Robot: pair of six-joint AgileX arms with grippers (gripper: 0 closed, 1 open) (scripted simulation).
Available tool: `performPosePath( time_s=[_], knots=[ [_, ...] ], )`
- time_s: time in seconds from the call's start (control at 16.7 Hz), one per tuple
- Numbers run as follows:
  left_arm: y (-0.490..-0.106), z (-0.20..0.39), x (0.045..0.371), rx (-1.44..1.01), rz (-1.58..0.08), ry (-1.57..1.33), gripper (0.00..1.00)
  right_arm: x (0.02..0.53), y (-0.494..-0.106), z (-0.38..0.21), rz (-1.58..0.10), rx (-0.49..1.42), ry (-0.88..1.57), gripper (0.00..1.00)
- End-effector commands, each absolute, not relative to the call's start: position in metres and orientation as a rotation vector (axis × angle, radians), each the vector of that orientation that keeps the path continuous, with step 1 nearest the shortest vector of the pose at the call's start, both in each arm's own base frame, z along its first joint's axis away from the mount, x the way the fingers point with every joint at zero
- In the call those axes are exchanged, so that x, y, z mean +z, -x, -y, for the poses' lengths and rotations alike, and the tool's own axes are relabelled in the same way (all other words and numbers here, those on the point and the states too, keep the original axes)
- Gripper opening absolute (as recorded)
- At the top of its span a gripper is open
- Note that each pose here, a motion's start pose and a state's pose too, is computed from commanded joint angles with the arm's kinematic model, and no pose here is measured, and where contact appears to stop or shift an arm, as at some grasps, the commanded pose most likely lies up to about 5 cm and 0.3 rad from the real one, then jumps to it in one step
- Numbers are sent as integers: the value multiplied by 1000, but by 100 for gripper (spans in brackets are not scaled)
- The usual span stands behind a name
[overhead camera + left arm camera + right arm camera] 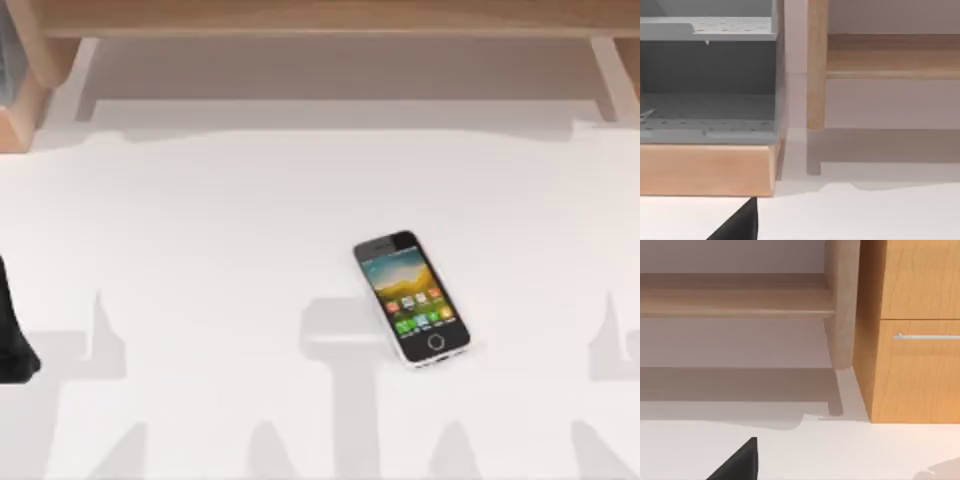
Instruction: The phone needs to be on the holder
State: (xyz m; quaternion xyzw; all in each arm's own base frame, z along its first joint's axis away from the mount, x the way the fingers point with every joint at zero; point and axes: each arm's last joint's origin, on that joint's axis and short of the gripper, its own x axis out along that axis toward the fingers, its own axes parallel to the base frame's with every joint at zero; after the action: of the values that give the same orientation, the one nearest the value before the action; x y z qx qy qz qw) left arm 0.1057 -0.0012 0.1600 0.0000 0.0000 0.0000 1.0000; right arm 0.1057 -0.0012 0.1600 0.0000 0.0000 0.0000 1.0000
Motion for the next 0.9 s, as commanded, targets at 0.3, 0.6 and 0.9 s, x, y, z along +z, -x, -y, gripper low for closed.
performPosePath(
  time_s=[0.3, 0.6, 0.9],
  knots=[
    [-106, 1, 160, 0, 0, 0, 100, 172, -106, -2, -41, 26, -9, 100],
    [-106, 1, 160, 0, 0, 0, 100, 226, -122, -15, -250, 121, -36, 100],
    [-106, 1, 160, 0, 0, 0, 100, 268, -189, -50, -660, 218, -18, 100]
  ],
)
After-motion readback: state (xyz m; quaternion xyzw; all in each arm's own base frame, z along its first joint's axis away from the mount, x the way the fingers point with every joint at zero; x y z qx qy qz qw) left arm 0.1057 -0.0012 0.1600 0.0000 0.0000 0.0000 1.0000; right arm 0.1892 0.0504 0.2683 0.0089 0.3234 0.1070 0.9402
